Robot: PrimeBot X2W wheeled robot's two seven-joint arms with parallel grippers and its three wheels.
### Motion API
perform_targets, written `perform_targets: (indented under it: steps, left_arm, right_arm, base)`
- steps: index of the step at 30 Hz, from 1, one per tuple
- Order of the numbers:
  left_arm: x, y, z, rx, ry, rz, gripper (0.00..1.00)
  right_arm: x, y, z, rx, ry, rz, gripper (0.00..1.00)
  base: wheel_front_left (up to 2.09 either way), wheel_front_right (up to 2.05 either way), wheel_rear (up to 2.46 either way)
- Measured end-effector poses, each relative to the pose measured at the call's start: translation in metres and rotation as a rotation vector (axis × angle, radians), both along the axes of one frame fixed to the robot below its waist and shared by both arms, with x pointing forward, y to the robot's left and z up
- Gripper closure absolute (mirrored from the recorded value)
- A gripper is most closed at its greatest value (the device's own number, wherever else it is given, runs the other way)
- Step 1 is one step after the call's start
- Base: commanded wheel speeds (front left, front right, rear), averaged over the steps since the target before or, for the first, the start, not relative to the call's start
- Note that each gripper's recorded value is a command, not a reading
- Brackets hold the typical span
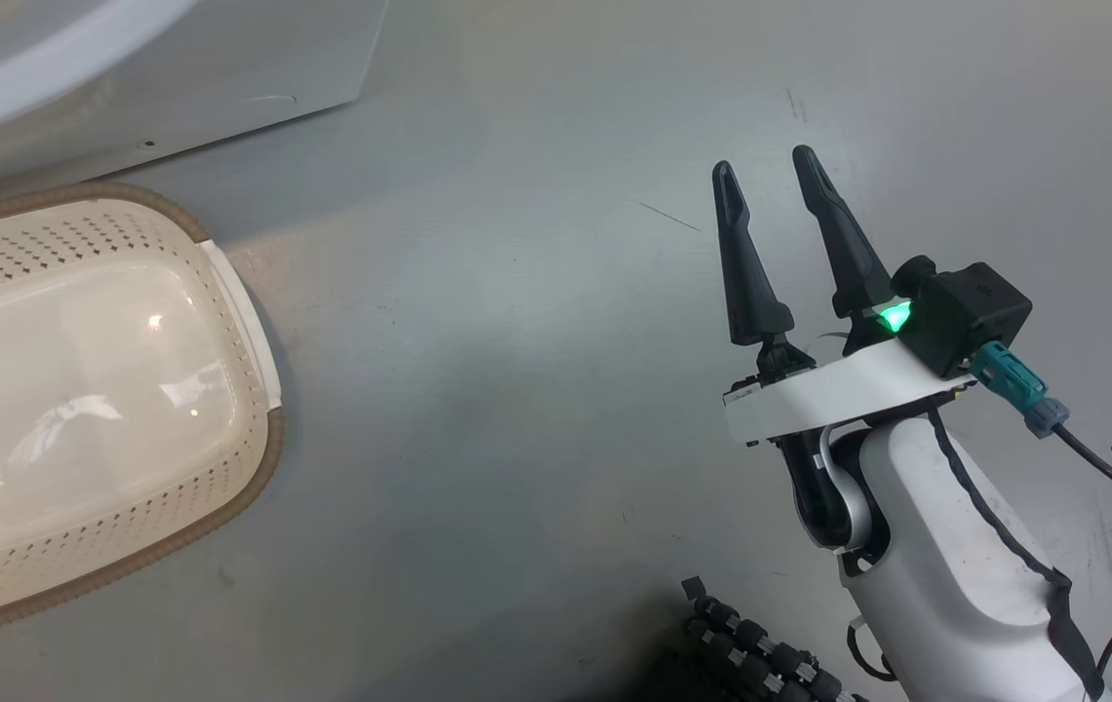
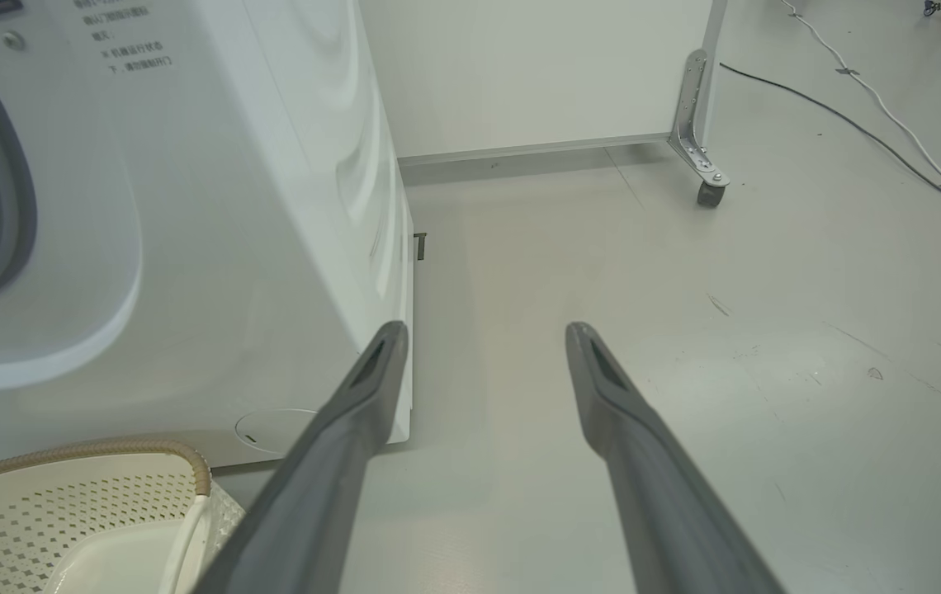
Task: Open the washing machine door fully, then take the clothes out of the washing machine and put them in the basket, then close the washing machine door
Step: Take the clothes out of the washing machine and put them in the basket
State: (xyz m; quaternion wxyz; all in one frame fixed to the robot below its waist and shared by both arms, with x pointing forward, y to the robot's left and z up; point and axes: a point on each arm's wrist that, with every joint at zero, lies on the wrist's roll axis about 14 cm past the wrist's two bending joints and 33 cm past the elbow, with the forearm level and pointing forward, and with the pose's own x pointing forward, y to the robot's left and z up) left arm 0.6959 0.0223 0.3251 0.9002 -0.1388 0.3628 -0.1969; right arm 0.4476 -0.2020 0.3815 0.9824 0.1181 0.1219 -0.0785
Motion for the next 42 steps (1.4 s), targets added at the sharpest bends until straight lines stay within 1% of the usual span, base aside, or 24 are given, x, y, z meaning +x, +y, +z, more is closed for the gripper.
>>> perform_targets:
  steps: [5,10,15,25,30,38,42]
  left_arm:
    - [0.0,0.0,0.002,0.0,-0.015,-0.005,1.0]
    - [0.002,0.0,0.013,-0.012,-0.07,0.0,1.0]
    - [0.005,0.002,0.032,-0.034,-0.171,0.015,1.0]
    - [-0.013,0.013,0.053,-0.035,-0.334,0.04,1.0]
    - [-0.03,0.022,0.058,-0.045,-0.388,0.063,1.0]
    - [-0.065,0.023,0.07,-0.103,-0.451,0.103,1.0]
    - [-0.083,0.034,0.074,-0.108,-0.478,0.132,1.0]
  right_arm:
    - [0.001,-0.001,0.0,-0.001,-0.003,-0.003,0.0]
    - [0.003,-0.001,0.0,-0.001,-0.005,-0.007,0.0]
    - [0.007,0.001,0.004,-0.006,-0.017,0.003,0.0]
    - [0.013,0.005,0.014,-0.032,-0.05,0.026,0.0]
    - [0.016,0.01,0.019,-0.037,-0.066,0.04,0.0]
    - [0.016,0.017,0.023,-0.057,-0.076,0.061,0.0]
    - [0.017,0.024,0.025,-0.056,-0.084,0.081,0.0]
  base:
    - [0.0,0.0,0.0]
    - [0.0,0.0,0.0]
    - [0.0,0.0,0.0]
    - [0.0,0.0,0.0]
    - [0.0,0.0,0.0]
    - [0.0,0.0,0.0]
    - [0.0,0.0,0.0]
